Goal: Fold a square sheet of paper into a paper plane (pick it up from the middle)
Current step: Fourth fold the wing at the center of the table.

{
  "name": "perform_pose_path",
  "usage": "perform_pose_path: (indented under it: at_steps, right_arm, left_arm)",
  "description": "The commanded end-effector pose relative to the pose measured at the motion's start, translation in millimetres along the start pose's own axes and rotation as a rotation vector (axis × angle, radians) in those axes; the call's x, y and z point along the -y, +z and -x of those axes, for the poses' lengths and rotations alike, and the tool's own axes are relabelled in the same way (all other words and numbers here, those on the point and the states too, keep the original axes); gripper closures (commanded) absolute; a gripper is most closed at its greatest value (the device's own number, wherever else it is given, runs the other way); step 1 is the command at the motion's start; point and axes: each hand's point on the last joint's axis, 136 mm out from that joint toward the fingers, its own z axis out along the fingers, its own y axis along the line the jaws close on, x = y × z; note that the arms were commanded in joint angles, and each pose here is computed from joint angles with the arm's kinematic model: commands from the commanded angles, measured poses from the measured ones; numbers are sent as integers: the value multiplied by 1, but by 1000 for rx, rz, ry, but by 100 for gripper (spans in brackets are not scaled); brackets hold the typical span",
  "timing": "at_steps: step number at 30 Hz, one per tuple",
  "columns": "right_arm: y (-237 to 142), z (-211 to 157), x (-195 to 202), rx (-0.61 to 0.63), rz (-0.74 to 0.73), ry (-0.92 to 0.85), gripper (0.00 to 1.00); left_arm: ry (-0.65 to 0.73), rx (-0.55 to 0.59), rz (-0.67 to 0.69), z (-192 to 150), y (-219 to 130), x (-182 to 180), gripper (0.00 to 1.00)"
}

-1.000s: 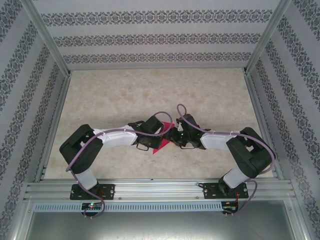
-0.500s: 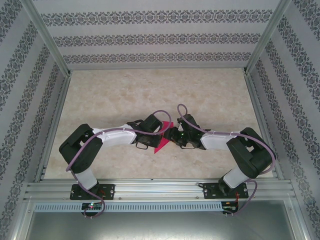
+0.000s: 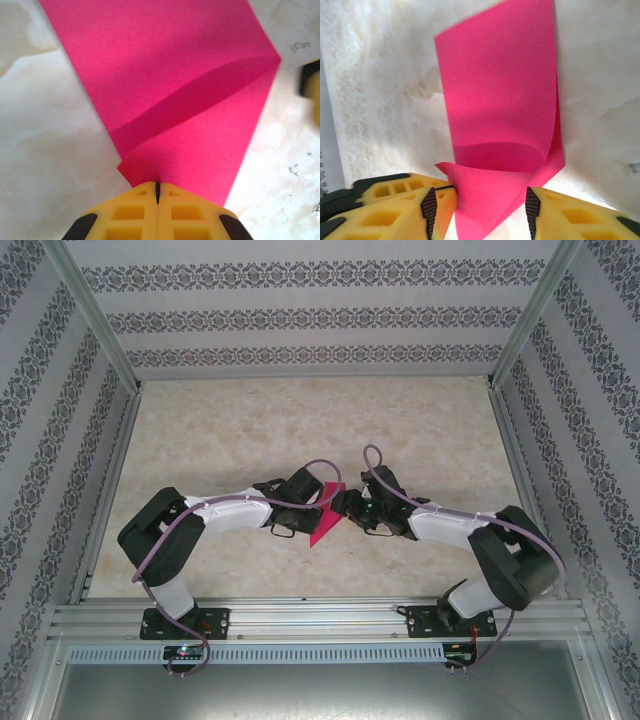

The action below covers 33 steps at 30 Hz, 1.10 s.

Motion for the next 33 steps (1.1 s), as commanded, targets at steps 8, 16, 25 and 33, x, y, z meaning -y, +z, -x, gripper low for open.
perform_pose_path:
  at_steps: [8,16,25,33]
  right_arm:
    - [16,7,1,-39,57,23,45]
    - [23,4,-24,-72,134,-58,55]
    - [32,-8,-21,-140,150,-117,70]
    - [40,-10,-16,-135,136,-119,94]
  left_arm:
    - [-6,26,-29,14,-3,-6,96]
    - [0,6,-31,12,0,-5,96]
    - [-8,25,-41,15,-11,-2,94]
    - [-41,68,-48,6,-33,-6,83]
